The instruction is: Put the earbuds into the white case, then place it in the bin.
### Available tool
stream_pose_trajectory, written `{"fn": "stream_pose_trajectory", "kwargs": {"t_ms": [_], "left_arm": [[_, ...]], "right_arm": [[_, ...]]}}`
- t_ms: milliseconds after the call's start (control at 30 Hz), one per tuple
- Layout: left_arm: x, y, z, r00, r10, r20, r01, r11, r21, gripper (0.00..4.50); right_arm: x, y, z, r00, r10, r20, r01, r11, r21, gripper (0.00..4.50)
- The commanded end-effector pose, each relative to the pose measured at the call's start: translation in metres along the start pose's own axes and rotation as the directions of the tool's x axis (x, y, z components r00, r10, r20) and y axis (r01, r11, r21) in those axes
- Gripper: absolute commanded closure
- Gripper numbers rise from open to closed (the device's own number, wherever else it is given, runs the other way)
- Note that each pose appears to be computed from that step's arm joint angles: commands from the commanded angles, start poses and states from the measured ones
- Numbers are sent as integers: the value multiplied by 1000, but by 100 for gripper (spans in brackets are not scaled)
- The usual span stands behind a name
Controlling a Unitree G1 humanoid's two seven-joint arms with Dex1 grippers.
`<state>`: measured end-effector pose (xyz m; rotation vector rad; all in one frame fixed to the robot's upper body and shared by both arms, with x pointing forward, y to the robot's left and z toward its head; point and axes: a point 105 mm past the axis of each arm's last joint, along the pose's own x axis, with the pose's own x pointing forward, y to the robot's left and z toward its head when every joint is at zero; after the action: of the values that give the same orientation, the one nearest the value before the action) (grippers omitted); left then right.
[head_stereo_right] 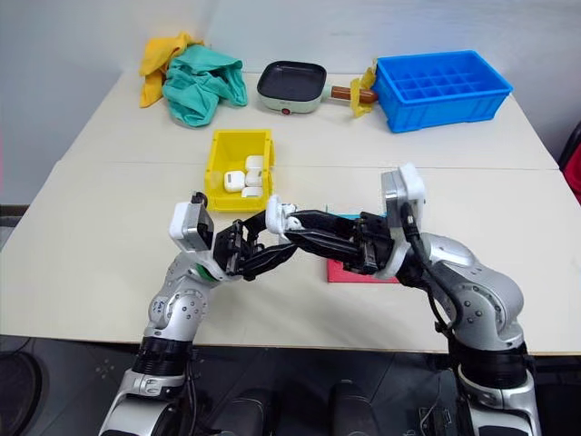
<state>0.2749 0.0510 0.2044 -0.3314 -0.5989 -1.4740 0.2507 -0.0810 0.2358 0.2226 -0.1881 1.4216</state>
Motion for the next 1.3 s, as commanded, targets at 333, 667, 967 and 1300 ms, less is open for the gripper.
{"fn": "stream_pose_trajectory", "kwargs": {"t_ms": [333,667,967,1300], "left_arm": [[-18,17,-9,937,118,-329,-64,984,169,170],[-11,5,-30,854,16,-519,115,969,219,170],[-18,0,-17,874,23,-486,100,969,226,170],[-35,26,12,882,240,-406,-138,954,264,170]], "right_arm": [[-36,24,25,988,-15,-156,3,997,-77,230],[6,7,0,945,-22,-327,-59,970,-236,447],[-36,-22,-16,901,-202,-384,95,955,-280,447],[-127,-2,-8,887,-437,-151,379,874,-303,412]]}}
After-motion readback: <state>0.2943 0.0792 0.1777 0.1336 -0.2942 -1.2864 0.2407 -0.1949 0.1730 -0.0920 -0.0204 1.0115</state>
